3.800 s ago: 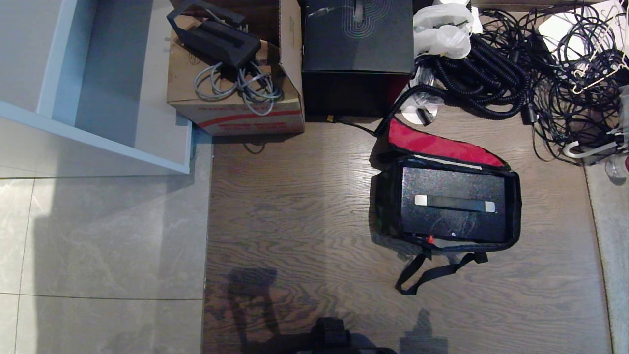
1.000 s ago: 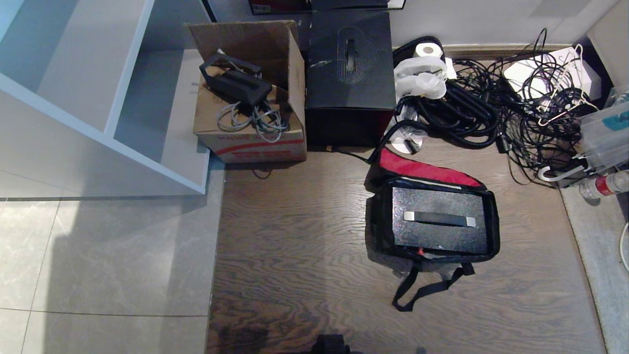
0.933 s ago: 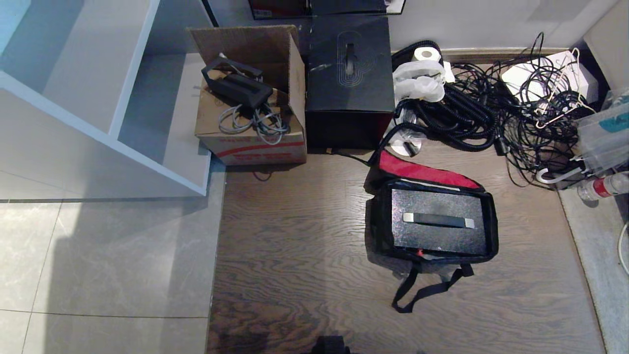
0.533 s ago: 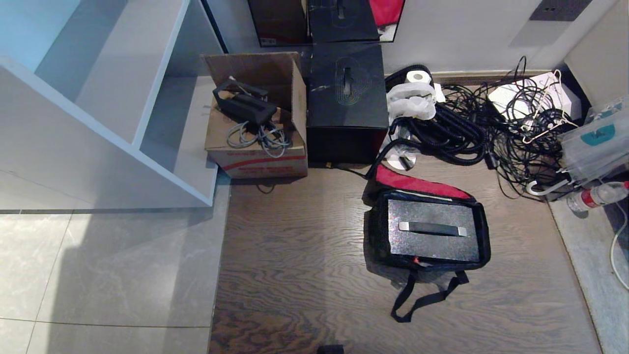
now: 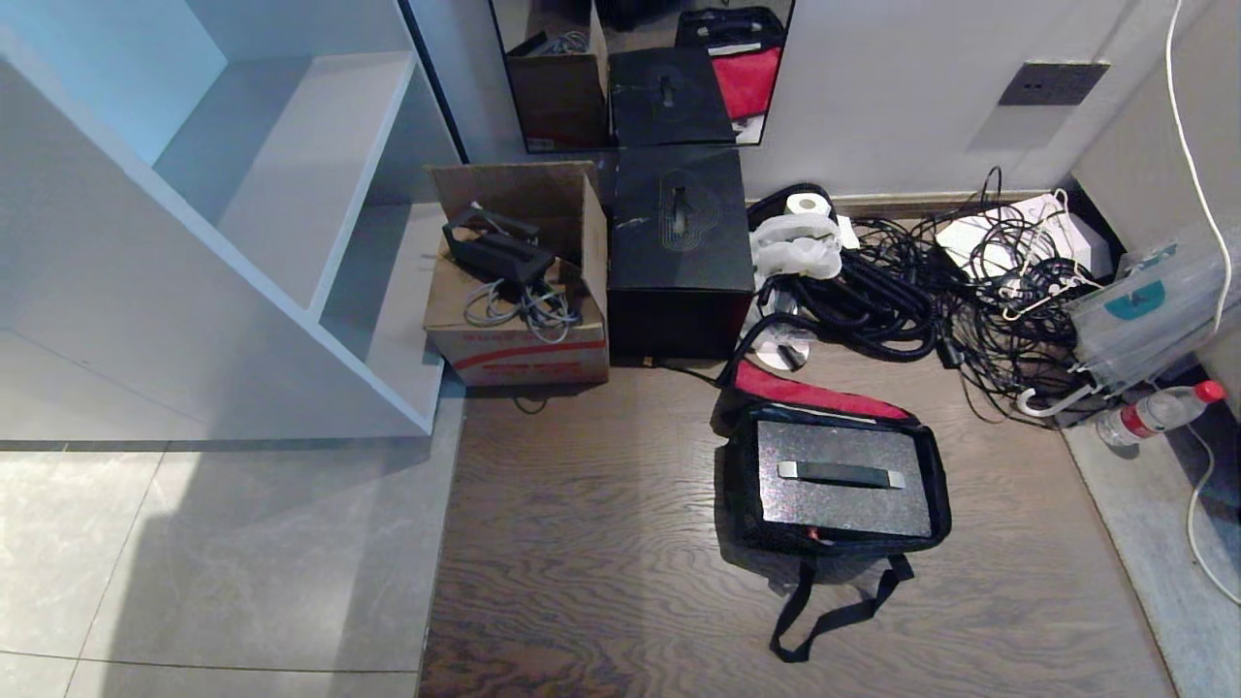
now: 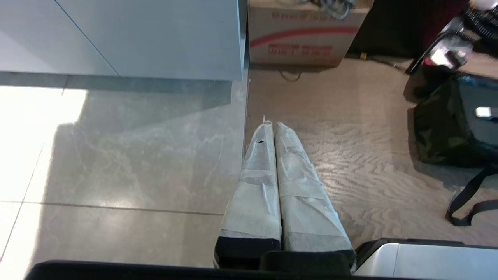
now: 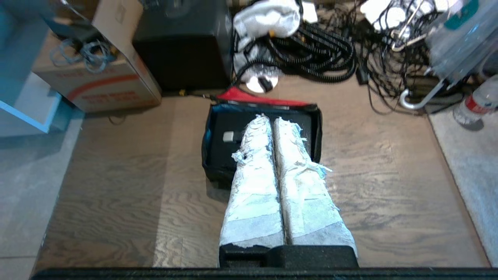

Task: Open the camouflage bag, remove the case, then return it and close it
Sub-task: Grip the handle

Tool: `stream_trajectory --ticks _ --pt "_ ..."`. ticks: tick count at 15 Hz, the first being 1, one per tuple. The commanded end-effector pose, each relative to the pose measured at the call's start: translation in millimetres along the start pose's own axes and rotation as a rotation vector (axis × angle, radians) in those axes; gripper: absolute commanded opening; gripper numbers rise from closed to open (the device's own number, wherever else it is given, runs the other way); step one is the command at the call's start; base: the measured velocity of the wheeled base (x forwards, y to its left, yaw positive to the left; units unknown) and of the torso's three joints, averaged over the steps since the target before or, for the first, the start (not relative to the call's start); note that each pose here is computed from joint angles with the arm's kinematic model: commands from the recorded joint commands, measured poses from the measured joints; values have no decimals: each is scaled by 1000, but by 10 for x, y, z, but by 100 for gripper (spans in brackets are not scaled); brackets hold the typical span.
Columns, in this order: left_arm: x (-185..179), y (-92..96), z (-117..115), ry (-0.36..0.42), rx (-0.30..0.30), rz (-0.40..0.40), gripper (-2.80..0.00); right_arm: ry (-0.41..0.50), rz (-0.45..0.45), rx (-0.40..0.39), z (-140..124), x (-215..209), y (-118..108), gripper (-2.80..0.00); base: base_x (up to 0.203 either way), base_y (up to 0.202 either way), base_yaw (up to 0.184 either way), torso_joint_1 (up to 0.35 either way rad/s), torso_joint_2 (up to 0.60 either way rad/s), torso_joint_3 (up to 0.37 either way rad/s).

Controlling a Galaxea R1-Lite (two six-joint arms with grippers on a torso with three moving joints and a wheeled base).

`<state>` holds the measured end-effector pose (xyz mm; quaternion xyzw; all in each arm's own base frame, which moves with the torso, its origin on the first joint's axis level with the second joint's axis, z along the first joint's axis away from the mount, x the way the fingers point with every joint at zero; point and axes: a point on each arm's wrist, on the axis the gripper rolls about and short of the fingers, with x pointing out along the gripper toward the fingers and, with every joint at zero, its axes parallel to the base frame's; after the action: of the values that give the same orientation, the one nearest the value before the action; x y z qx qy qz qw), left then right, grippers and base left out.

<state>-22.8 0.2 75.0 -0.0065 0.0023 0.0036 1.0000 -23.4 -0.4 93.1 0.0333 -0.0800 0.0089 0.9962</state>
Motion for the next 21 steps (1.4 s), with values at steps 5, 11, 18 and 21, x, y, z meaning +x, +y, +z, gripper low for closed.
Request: stream_trajectory --ticks 5,11,18,21 --pt "0 0 0 0 2 0 -280 41 -3 1 -113 18 -7 -280 0 0 0 0 5 170" --pt "0 0 0 0 4 0 -280 41 -3 1 -113 18 -7 -280 0 0 0 1 0 16" --pt "0 0 0 0 4 0 -280 41 -3 1 -113 18 -7 -280 0 0 0 0 0 0" --pt "0 0 0 0 4 0 -280 41 -3 1 -113 18 -7 -280 0 0 0 0 0 0"
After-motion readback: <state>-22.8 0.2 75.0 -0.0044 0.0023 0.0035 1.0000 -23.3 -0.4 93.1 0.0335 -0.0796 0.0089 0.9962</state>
